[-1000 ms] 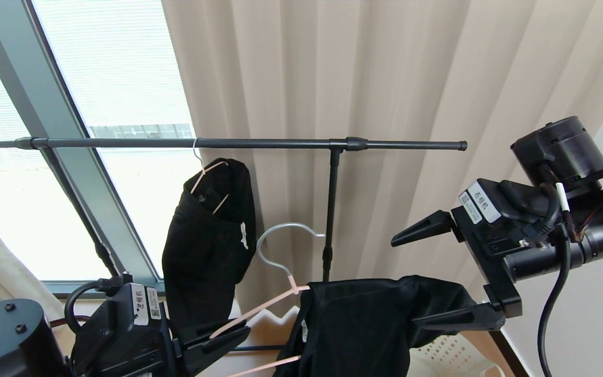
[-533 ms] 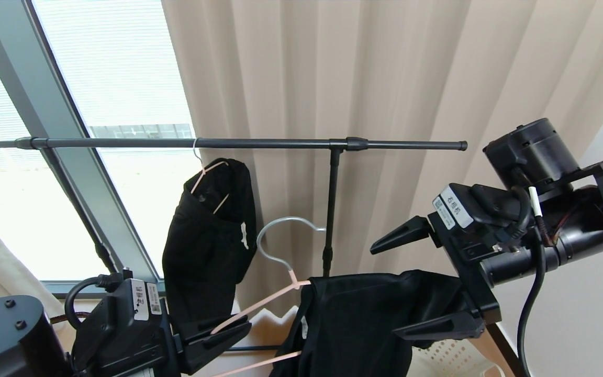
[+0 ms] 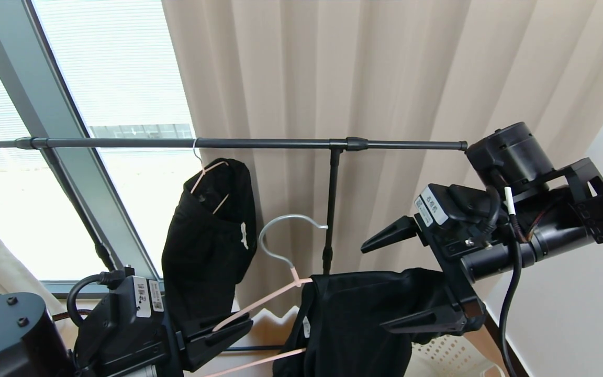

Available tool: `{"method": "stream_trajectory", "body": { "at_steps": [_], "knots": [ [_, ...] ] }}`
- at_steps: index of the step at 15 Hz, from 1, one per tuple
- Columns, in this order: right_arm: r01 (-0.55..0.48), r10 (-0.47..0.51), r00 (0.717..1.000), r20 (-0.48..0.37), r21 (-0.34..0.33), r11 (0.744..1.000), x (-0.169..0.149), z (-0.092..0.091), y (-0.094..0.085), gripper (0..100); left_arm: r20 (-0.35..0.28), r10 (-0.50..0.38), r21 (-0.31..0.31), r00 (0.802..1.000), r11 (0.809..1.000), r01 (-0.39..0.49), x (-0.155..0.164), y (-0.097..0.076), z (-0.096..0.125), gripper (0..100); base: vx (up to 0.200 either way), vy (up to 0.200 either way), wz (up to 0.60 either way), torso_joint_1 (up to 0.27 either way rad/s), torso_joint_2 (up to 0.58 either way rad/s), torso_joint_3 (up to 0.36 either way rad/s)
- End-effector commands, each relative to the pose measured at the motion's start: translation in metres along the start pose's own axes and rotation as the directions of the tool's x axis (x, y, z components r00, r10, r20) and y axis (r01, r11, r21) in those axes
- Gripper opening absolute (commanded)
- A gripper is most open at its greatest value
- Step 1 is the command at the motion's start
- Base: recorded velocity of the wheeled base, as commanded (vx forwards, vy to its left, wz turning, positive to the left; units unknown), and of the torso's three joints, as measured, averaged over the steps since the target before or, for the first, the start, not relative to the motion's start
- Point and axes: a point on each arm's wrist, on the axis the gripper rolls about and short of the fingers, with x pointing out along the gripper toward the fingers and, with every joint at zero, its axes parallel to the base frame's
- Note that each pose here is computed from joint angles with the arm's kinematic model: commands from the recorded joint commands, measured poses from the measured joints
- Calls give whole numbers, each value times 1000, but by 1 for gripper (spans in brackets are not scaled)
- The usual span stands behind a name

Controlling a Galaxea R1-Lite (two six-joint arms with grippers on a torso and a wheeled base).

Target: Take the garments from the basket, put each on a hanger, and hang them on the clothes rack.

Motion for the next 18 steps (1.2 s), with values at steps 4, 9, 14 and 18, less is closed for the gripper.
{"method": "stream_trajectory", "body": {
  "at_steps": [4, 9, 14, 18],
  "knots": [
    [-6, 6, 1000, -10, 15, 1000, 6, -3, -5, 0, 3, 0, 0, 1000, 1000, 0, 1, 0, 1, 0, 0, 0, 0, 0, 0, 0],
    [4, -4, 1000, 1, 1, 1000, 0, 1, -1, 0, -10, -1, -9, 1000, 1000, 1, 3, 1, -2, 0, 0, 0, 0, 0, 0, 0],
    [21, -21, 1000, 8, -12, 1000, -7, 5, 3, 0, -12, 1, -7, 1000, 1000, -1, 5, 2, -2, 100, 0, 0, 0, 0, 0, 0],
    [109, -110, 994, -29, -25, 994, -17, 11, 0, 0, 20, 31, -30, 999, 999, -30, -8, 2, 3, 100, 0, 0, 0, 0, 0, 0]
  ]
}}
